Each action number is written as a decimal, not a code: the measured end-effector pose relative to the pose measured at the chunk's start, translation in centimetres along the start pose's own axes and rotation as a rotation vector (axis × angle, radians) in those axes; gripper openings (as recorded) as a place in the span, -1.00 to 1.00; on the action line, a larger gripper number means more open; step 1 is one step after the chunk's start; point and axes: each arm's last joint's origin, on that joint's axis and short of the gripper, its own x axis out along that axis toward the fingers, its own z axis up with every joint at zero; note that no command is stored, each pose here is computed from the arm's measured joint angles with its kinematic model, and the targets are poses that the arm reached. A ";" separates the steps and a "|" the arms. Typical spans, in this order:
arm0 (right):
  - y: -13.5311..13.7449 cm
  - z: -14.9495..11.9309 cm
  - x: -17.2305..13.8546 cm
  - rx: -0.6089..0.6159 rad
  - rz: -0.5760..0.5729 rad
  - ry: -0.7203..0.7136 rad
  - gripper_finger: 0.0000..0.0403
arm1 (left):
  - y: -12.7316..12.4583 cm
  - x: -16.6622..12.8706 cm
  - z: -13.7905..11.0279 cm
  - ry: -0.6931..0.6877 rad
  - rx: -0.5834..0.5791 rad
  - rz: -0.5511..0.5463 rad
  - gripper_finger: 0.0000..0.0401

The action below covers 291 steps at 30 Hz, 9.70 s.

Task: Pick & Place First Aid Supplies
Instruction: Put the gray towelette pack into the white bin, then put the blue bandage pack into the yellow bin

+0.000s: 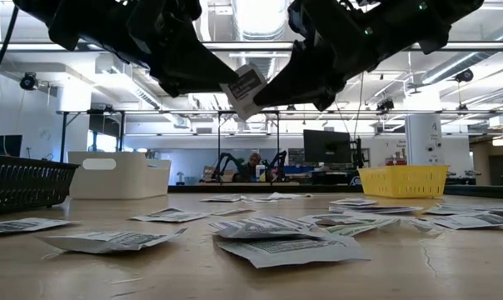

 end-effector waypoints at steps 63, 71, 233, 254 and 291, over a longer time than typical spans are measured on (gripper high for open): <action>-1.1 -1.1 -2.5 -0.091 -0.069 0.261 -0.62 | 8.5 -9.1 0.2 0.145 -0.340 0.914 -1.00; -1.2 -1.2 -2.6 -0.093 -0.075 0.280 -0.69 | 9.6 -9.1 -2.4 0.171 -0.471 1.013 -1.00; 0.4 -4.8 2.0 -0.220 -0.009 0.450 -0.78 | 1.7 9.7 -3.1 0.242 0.146 0.072 -0.31; 0.4 -2.9 -2.6 -0.260 0.003 0.571 -0.78 | 1.5 10.5 -3.9 0.229 0.104 -0.018 -0.31; 0.7 -4.8 -3.0 -0.524 0.095 0.568 -0.73 | 3.2 12.0 -6.5 0.305 -0.101 0.081 -0.99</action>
